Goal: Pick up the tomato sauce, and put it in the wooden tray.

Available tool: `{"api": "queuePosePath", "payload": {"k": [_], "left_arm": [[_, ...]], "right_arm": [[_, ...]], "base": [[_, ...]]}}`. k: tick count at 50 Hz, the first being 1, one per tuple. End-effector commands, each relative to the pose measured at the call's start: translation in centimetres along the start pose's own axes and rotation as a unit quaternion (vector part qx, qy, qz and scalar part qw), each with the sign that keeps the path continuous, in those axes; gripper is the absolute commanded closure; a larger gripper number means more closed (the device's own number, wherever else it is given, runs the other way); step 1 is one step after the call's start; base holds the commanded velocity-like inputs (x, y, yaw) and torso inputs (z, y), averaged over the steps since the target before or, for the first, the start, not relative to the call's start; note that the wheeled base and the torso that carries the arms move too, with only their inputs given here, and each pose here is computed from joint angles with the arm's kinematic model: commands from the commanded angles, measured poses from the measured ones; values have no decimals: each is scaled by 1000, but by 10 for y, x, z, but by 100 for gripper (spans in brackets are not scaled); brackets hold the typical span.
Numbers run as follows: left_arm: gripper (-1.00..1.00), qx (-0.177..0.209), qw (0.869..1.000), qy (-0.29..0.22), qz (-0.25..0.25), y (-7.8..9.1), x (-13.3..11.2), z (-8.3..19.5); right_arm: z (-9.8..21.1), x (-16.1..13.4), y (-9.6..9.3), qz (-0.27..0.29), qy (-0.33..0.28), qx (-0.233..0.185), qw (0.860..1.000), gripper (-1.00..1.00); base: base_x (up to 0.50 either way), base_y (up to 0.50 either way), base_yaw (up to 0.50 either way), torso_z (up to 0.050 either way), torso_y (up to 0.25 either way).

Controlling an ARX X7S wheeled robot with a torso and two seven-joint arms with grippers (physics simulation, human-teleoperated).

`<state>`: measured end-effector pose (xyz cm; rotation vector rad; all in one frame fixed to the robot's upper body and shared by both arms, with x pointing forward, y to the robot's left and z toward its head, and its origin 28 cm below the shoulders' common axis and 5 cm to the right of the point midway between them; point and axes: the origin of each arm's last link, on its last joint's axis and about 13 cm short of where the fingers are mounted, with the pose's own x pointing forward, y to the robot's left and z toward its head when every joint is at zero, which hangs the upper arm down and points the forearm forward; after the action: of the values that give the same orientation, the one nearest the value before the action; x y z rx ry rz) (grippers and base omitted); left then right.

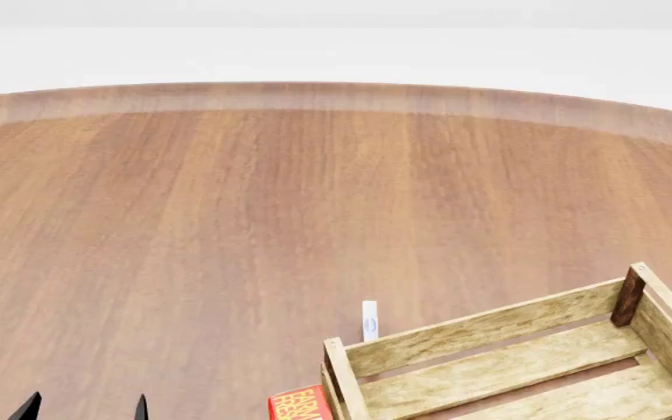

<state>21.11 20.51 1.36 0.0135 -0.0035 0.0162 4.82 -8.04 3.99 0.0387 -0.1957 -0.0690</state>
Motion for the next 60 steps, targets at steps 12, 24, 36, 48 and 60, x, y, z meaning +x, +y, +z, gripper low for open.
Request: {"api": "queuePosePath", "payload": {"k": [12,24,36,48,60], "left_arm": [[-100,6,1000,-2,0,0,-1,0],[-100,6,1000,-2,0,-1,-1,0],[-100,5,1000,-2,1,0,0,-1],[-100,6,1000,-1,2,-1,-1,1],[-100,6,1000,-1,2,-1,-1,0]], "right_arm": [[-14,-12,4,-19,35,23,999,-100],[-18,-20,7,-10,51,26,998,-100],[-26,-24,6,-12,68,28,997,-100],[-34,-24,6,-19,82,24,996,-100],[-39,-24,7,-15,96,20,995,-100]], "base": [[0,0,0,0,0],[0,0,0,0,0],[0,0,0,0,0],[0,0,0,0,0],[0,0,0,0,0]]}}
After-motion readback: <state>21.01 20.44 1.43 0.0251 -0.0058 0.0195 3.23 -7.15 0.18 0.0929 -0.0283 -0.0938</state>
